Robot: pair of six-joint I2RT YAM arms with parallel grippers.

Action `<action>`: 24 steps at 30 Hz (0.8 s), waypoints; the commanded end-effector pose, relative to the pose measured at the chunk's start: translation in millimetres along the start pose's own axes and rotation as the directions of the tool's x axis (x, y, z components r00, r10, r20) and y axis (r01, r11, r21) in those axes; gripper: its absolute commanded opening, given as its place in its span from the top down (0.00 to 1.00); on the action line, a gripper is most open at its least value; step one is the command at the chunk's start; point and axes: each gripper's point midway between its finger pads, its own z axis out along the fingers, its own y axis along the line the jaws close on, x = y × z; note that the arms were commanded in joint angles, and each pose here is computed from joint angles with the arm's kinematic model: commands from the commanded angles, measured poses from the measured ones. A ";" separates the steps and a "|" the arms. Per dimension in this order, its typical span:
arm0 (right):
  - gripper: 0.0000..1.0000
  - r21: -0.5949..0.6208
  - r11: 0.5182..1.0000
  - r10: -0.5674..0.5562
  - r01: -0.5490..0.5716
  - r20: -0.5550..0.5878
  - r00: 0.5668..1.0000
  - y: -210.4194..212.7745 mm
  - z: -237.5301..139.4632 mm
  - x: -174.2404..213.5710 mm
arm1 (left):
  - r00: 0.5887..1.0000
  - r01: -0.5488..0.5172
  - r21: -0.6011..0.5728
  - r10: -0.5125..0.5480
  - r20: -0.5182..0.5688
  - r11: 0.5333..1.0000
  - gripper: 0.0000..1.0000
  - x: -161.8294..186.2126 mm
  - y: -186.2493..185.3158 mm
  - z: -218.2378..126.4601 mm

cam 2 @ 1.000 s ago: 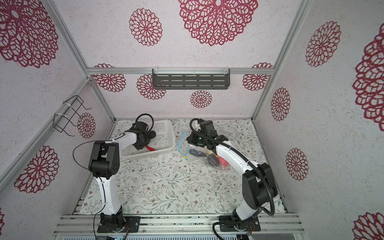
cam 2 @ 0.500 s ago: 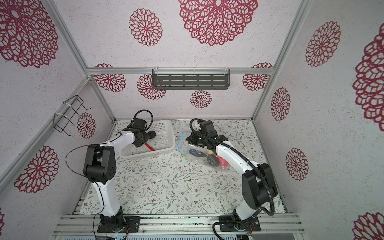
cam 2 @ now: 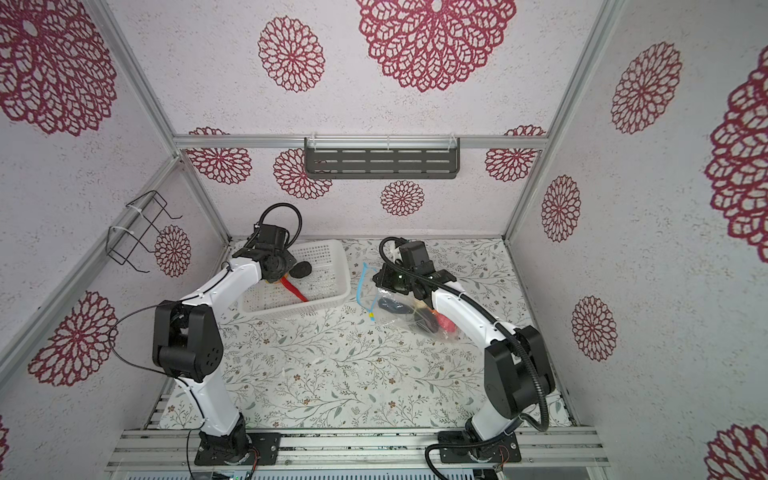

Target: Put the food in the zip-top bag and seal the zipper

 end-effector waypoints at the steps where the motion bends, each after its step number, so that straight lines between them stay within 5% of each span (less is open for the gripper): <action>1: 1.00 -0.036 0.999 -0.026 0.027 0.045 0.999 16.6 -10.8 -17.1 | 0.999 0.004 0.067 -0.007 0.053 0.998 0.81 -15.5 -18.4 -22.4; 5: 1.00 -0.034 0.999 -0.026 0.028 0.043 0.999 15.9 -10.6 -17.0 | 0.999 -0.011 0.009 0.011 0.031 1.000 0.78 -9.6 -4.3 -11.1; 16: 1.00 -0.033 0.999 -0.025 0.026 0.035 0.999 14.5 -6.5 -17.2 | 0.990 -0.049 -0.082 0.038 -0.134 0.995 0.40 50.1 38.1 31.1; 24: 1.00 -0.043 0.999 -0.027 0.028 0.034 0.999 17.8 -5.5 -18.9 | 0.966 -0.018 -0.087 -0.005 -0.257 0.996 0.32 93.5 45.0 65.0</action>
